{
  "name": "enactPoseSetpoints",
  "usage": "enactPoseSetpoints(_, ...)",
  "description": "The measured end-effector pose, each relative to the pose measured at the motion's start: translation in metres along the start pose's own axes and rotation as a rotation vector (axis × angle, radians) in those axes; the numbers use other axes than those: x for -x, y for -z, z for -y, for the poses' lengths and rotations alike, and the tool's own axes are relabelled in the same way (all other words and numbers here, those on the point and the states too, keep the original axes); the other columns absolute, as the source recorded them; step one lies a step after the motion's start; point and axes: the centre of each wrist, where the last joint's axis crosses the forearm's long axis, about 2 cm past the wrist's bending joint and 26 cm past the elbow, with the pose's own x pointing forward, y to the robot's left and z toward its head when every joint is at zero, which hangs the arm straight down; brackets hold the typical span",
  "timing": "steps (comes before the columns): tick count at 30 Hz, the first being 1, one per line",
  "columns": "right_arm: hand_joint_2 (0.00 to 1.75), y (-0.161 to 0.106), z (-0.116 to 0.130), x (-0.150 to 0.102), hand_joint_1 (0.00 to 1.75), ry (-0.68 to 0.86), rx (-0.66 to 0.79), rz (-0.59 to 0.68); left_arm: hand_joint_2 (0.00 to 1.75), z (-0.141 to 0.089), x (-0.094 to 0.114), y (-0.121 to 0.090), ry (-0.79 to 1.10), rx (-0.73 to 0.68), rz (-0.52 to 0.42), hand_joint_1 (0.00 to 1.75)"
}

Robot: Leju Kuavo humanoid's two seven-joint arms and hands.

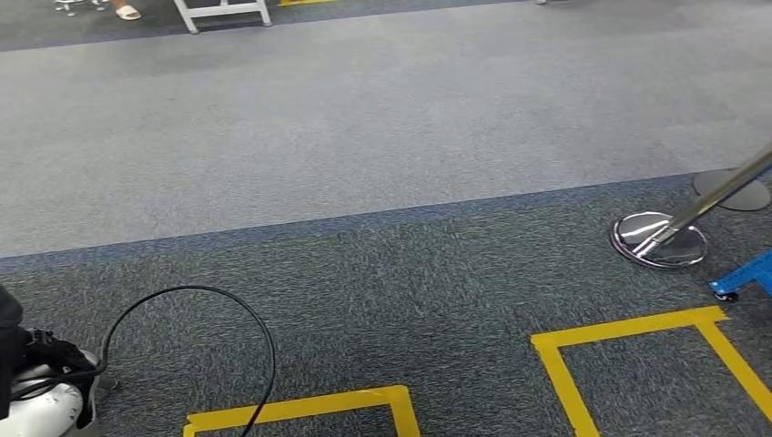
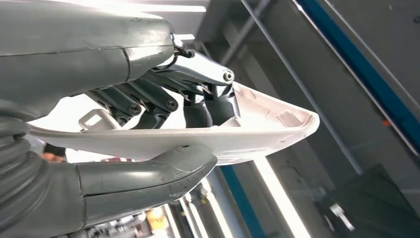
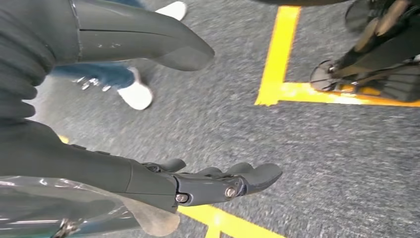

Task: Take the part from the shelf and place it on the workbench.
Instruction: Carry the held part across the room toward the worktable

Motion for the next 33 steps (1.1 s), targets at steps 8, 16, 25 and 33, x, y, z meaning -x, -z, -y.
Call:
enactPoseSetpoints(8,1.75,0.000,0.001,-0.001,0.00,-0.059,-0.011,-0.112,1.75,0.003,0.003,-0.004,-0.016,0.028,0.002,1.75)
enactPoseSetpoints(16,1.75,0.000,0.001,-0.001,0.00,-0.057,-0.029,-0.112,1.75,0.004,0.004,-0.005,0.026,0.083,0.061,1.75)
enactPoseSetpoints(25,1.75,0.000,0.000,-0.001,0.00,-0.051,-0.033,-0.084,1.75,0.002,0.007,-0.009,0.030,0.135,0.095,1.75)
enactPoseSetpoints(33,1.75,0.000,0.000,0.001,0.00,-0.050,-0.034,-0.070,1.75,-0.001,0.011,-0.014,0.045,0.181,0.115,1.75)
